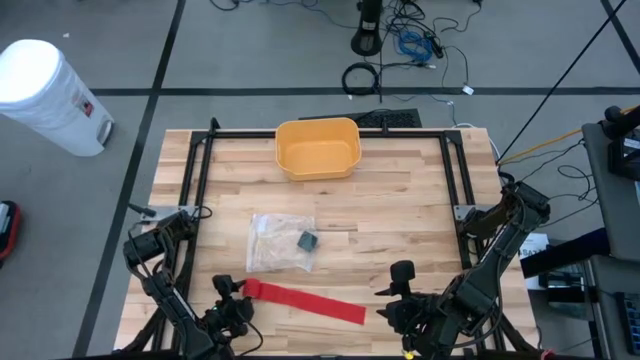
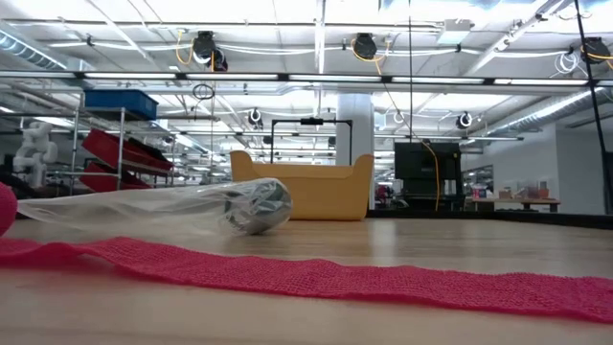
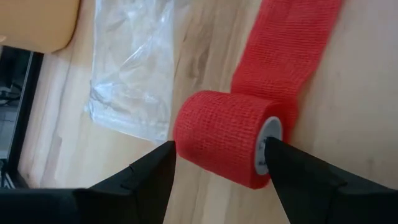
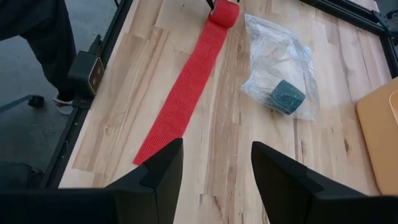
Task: Roll bandage
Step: Roll the red bandage
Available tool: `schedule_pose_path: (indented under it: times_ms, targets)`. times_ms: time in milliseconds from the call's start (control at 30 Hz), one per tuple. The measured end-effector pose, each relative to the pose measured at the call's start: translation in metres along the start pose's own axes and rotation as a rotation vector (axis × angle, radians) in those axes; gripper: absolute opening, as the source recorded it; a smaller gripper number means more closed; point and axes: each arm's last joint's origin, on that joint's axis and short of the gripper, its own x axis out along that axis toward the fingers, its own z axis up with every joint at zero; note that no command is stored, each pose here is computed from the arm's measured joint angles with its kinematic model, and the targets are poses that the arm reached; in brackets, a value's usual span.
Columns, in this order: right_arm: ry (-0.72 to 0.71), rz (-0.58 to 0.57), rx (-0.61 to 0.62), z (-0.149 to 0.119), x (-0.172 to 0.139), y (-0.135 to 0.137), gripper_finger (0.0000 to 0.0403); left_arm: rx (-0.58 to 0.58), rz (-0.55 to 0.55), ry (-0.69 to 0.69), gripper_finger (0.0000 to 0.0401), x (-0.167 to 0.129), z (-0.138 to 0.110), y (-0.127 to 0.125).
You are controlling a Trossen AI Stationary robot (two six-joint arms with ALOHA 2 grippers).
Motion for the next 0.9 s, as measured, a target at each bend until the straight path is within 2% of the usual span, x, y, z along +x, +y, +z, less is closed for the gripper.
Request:
schedule_pose_path:
  times_ms: [133,267,467,667,900]
  targets:
    - [0.0,0.0,0.0,0.0,0.0,0.0,0.0175,-0.047,0.008,-0.01,0.0236,0.001,0.0,0.001]
    - [0.0,0.0,0.0,0.0,0.0,0.0,0.0175,-0.091,0.008,-0.011,0.0197,0.001,0.0,0.001]
    - [0.0,0.0,0.0,0.0,0.0,0.0,0.0175,-0.093,0.013,-0.011,0.0148,0.001,0.0,0.001]
    - [-0.001,0.001,0.001,0.0,0.0,0.0,0.0175,-0.095,0.07,0.002,0.0139,0.006,0.003,0.006]
    - [-0.006,0.004,0.003,0.001,0.0,0.0,0.0175,-0.066,0.135,0.018,0.0139,0.022,0.003,0.0]
